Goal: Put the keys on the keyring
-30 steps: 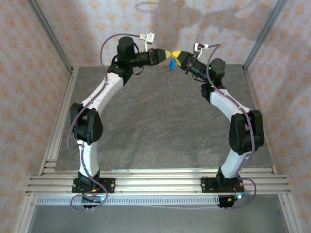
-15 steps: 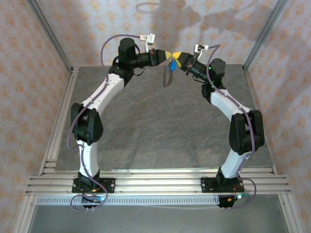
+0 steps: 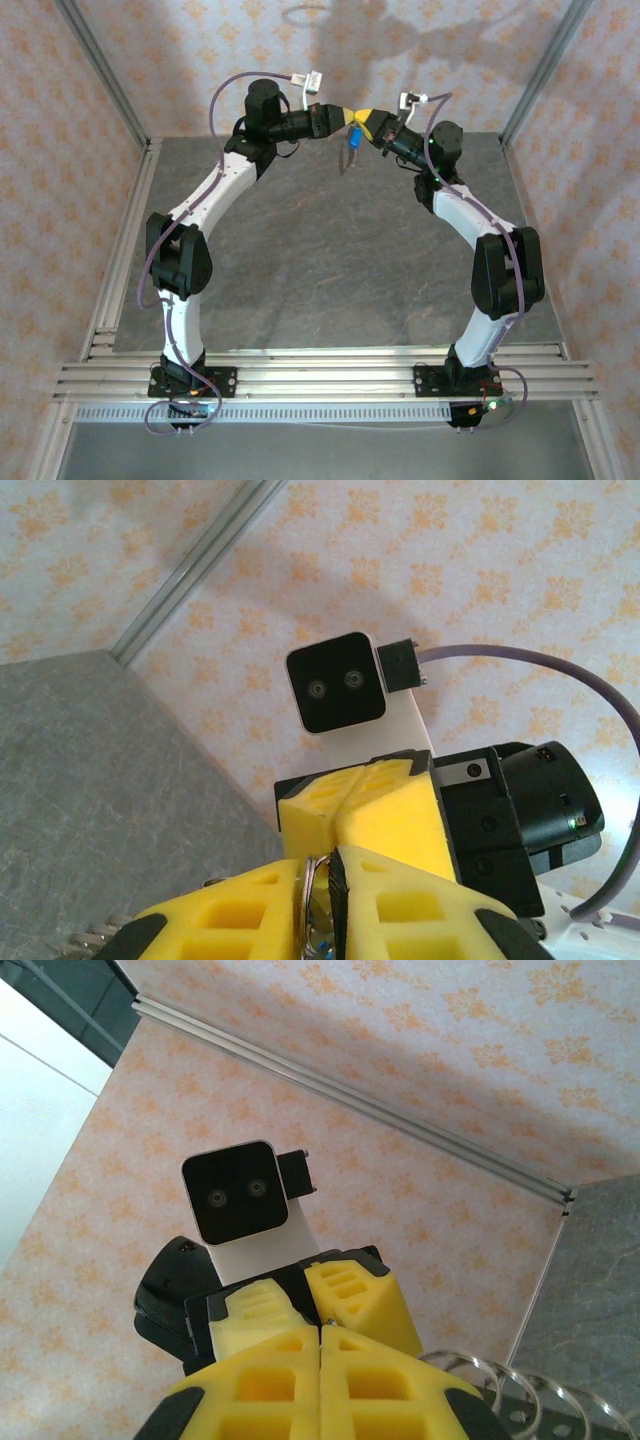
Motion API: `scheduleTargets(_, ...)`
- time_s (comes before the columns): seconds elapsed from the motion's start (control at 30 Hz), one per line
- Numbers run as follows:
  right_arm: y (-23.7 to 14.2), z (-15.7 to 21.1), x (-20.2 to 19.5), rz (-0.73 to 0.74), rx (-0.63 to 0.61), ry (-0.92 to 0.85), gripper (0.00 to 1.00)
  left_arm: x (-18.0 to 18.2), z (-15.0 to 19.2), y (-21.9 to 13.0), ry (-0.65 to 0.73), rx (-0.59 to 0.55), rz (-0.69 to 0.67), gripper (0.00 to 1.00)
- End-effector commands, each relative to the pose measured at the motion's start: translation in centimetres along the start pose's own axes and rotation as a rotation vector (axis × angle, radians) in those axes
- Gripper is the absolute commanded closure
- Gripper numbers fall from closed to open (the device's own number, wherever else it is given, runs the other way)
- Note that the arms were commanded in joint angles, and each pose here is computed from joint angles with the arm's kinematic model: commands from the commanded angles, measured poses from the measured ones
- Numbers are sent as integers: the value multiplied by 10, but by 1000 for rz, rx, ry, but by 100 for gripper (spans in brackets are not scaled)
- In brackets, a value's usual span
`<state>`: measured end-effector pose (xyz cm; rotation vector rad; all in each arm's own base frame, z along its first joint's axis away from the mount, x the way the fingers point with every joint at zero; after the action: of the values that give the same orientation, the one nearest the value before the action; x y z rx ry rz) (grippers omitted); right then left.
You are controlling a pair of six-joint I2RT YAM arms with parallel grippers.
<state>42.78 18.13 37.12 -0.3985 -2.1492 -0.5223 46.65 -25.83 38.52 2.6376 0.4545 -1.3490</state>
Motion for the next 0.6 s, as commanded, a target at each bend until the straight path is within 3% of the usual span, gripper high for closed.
scheduleTargets(0.0, 3, 5, 17, -36, 20, -46, 100, -63, 16, 2, 111, 105, 156, 83)
scheduleTargets(0.17, 4, 4, 18, -34, 23, -47, 100, -65, 22, 0, 122, 148, 159, 88)
scheduleTargets(0.3, 4, 4, 17, -31, 23, -47, 100, -65, 24, -1, 129, 158, 148, 100)
scheduleTargets(0.53, 0, 3, 22, -27, 8, -47, 100, -52, 23, 0, 116, 99, 94, 100)
scheduleTargets(0.57, -3, 1, 23, -21, -5, -49, 92, -65, 19, -7, 136, 66, 98, 100)
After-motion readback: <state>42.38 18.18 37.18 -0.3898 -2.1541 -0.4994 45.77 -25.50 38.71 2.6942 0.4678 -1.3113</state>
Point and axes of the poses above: each hand's point on the last joint's axis, 136 mm out from that joint toward the fingers, its own y axis out along the fingers, its own x axis along the line the jaws close on, z = x × y, the point moved 6 cm from there along -y, back along the fingers, and after that the axes turned 9 degrees about -y, right-handed, at the moved point
